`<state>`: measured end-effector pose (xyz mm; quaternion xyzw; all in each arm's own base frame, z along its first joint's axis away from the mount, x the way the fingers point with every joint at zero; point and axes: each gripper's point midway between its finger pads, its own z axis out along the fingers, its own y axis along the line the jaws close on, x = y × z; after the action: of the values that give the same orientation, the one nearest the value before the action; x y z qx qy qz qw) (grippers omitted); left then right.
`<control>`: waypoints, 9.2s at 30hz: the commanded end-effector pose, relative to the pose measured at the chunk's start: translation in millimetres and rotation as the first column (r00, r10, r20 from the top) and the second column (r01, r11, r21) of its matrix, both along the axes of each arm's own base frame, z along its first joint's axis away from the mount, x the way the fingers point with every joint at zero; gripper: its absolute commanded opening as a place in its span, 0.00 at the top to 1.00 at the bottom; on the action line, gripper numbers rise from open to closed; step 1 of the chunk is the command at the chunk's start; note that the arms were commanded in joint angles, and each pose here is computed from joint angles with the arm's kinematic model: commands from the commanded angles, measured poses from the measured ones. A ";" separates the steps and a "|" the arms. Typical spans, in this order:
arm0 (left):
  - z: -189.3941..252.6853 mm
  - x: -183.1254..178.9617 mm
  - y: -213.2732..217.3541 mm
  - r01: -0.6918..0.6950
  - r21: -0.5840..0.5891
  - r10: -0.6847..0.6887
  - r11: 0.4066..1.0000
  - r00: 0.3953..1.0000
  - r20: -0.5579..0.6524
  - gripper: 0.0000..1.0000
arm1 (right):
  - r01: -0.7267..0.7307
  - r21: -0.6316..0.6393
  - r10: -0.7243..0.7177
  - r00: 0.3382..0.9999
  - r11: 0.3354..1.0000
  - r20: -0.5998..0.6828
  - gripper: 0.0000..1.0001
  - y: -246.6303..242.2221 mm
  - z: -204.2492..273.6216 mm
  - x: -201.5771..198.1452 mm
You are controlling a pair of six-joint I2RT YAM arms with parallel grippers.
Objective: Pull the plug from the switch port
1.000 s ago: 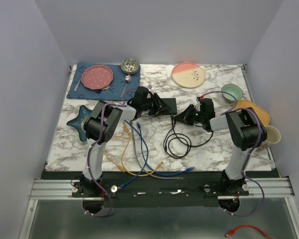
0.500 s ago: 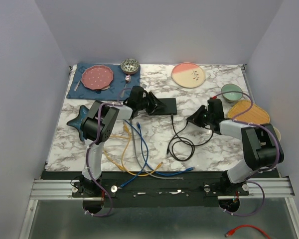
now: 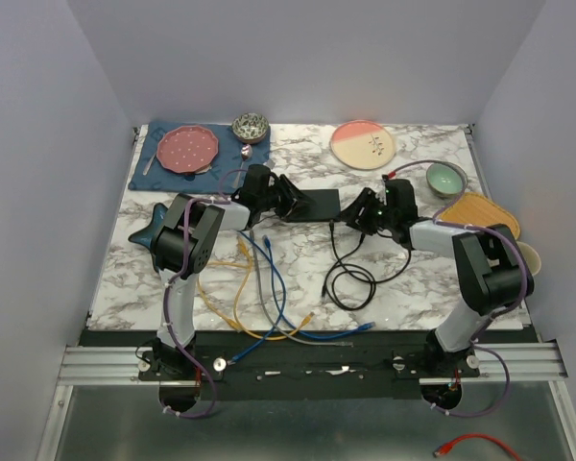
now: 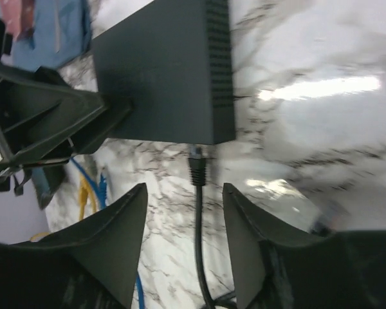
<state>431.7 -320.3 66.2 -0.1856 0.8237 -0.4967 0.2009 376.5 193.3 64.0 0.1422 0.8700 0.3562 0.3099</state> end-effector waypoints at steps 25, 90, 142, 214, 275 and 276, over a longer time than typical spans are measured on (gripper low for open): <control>-11.1 -11.3 -1.2 0.046 0.002 -0.046 0.999 0.998 -0.038 0.50 | 0.028 0.160 -0.008 0.992 0.987 -0.126 0.65 33.6 -40.2 17.0; 36.7 -12.6 39.0 -0.051 0.080 0.044 0.996 0.996 0.079 0.37 | 0.162 -0.413 -0.179 0.984 0.896 -0.004 0.33 -77.1 -6.6 -49.6; -24.7 -180.6 -80.8 0.376 0.437 -0.344 0.817 0.926 -0.154 0.74 | 0.026 -0.268 0.095 0.899 0.963 0.427 0.37 -28.6 171.2 -139.3; 38.9 -177.2 155.5 -0.354 0.528 0.258 0.772 0.934 0.249 0.50 | -0.252 -0.470 0.069 0.926 0.846 -0.372 0.57 -3.1 -85.3 -142.7; -40.4 43.5 91.8 -0.226 0.508 0.296 0.831 0.953 -0.060 0.35 | 0.127 -0.285 -0.196 0.954 0.950 -0.227 0.72 -28.8 -45.8 77.0; -44.9 45.5 87.4 -0.210 0.500 0.282 0.840 0.957 -0.072 0.37 | 0.122 -0.282 -0.190 0.955 0.952 -0.228 0.73 -27.7 -46.7 76.9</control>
<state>476.4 -221.8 43.2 -0.2784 0.8935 -0.2167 0.2777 459.8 157.4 28.5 0.2168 0.9220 0.1808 0.2651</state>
